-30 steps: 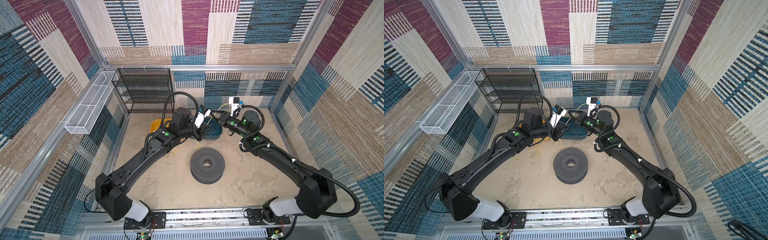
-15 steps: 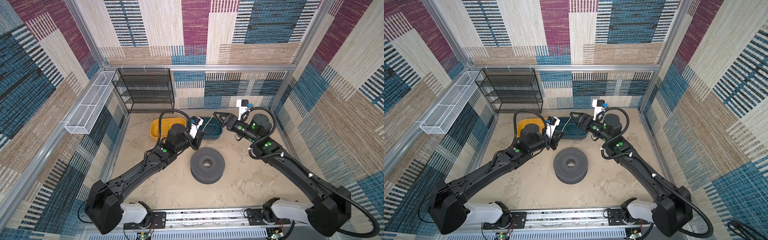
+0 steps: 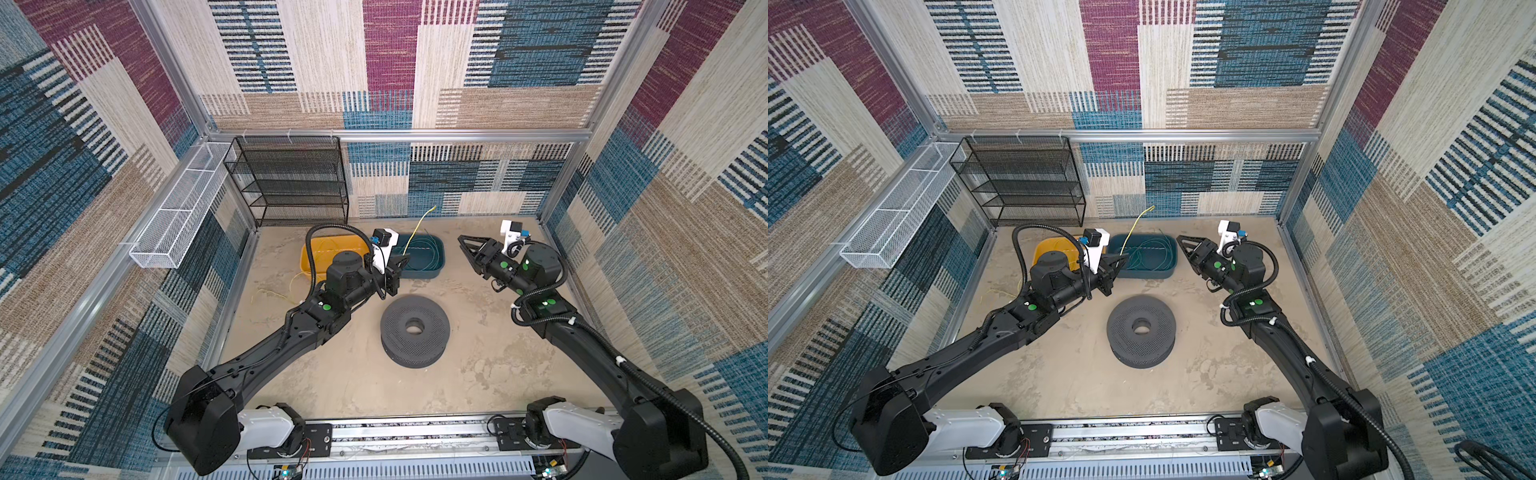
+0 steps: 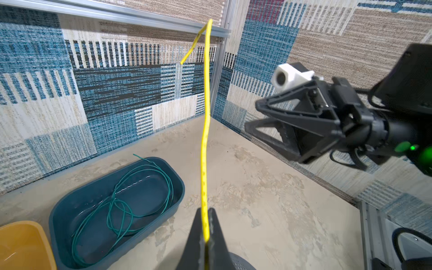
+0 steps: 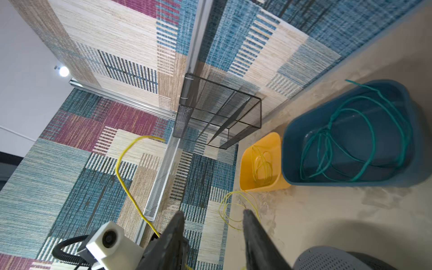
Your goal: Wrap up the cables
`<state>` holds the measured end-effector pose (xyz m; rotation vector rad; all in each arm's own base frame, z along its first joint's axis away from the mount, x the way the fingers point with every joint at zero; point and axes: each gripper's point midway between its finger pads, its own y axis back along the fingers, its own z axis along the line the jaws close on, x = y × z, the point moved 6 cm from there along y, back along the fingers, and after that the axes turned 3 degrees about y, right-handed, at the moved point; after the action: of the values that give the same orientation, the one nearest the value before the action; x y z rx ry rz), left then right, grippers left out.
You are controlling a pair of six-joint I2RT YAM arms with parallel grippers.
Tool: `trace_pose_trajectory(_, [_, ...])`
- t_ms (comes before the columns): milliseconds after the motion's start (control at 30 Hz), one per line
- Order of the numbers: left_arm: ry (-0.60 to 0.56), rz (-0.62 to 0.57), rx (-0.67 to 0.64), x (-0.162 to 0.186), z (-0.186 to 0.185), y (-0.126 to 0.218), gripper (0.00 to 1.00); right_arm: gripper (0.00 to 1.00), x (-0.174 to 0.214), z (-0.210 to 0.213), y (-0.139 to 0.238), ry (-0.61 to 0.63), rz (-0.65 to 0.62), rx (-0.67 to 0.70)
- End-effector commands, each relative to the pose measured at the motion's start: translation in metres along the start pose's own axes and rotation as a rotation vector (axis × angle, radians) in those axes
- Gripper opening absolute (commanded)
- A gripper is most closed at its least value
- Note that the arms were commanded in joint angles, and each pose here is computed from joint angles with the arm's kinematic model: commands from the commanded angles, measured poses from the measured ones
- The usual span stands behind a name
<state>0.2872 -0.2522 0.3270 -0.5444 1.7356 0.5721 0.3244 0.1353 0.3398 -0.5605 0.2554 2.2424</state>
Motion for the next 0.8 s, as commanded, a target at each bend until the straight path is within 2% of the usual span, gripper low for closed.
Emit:
trace_pose_trajectory(0, [0.025, -0.034, 0.050, -0.011, -0.007, 0.003, 0.00, 0.33, -0.013, 0.024, -0.016, 0.266, 0.040, -0.060])
trace_pose_trajectory(167, [0.089, 0.003, 0.066, -0.008, -0.009, 0.002, 0.00, 0.30, -0.021, 0.024, -0.039, 0.525, 0.085, 0.032])
trace_pose_trajectory(367, [0.193, 0.065, 0.082, -0.002, -0.010, -0.003, 0.00, 0.28, -0.003, 0.035, -0.053, 0.779, 0.063, 0.096])
trace_pose_trajectory(633, [0.269, 0.078, 0.122, -0.003, -0.015, -0.004, 0.00, 0.26, -0.007, 0.023, -0.057, 0.828, 0.006, 0.198])
trace_pose_trajectory(767, [0.278, 0.080, 0.128, 0.000, -0.015, -0.004, 0.00, 0.26, -0.007, 0.026, -0.061, 0.843, 0.015, 0.178])
